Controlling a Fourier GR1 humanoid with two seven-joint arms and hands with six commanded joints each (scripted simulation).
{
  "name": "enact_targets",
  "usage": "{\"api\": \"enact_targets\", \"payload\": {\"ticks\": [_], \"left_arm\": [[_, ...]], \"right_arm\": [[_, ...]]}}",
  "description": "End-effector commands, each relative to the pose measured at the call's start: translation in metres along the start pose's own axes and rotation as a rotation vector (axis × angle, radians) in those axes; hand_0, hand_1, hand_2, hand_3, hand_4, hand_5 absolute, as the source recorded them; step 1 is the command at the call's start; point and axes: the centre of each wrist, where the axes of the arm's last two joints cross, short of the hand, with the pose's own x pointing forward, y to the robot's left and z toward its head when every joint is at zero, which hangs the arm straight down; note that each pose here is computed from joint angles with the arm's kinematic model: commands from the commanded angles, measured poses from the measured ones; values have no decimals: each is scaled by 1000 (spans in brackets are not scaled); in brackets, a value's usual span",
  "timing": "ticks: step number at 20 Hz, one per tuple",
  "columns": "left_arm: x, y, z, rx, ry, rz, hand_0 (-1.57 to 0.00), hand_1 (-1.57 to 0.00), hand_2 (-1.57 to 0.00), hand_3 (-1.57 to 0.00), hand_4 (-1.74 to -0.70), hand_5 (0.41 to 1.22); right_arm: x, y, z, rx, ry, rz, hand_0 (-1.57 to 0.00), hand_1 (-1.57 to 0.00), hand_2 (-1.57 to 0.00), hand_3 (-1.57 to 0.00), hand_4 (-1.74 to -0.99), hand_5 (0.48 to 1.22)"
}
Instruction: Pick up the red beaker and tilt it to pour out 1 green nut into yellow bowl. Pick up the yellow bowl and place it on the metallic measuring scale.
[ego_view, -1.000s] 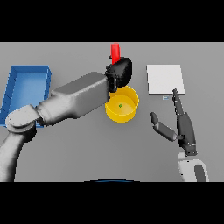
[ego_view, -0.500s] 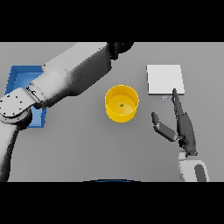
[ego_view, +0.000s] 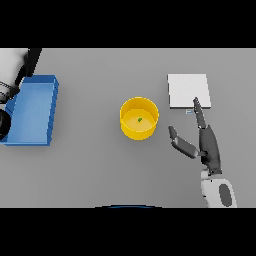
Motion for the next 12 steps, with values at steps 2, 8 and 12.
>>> {"api": "enact_targets", "payload": {"ticks": [2, 8, 12], "left_arm": [[-45, -15, 6, 16, 112, 198, -1571, -1571, -1571, -1430, -1739, 1221], [-124, -103, 32, 14, 458, 625, -1571, -1571, -1571, -1534, -1740, 1221], [-142, -143, 48, 5, 678, 831, -1571, -1571, -1571, -1556, -1741, 1221]], "right_arm": [[-1, -2, -1, 5, -20, -59, 1, 1, 1, 1, -1110, 623], [-1, -6, 1, 44, -24, -99, 1, 1, 1, 1, -1126, 651], [-3, -6, -2, 66, -17, -97, 1, 1, 1, 1, -1165, 672]]}}
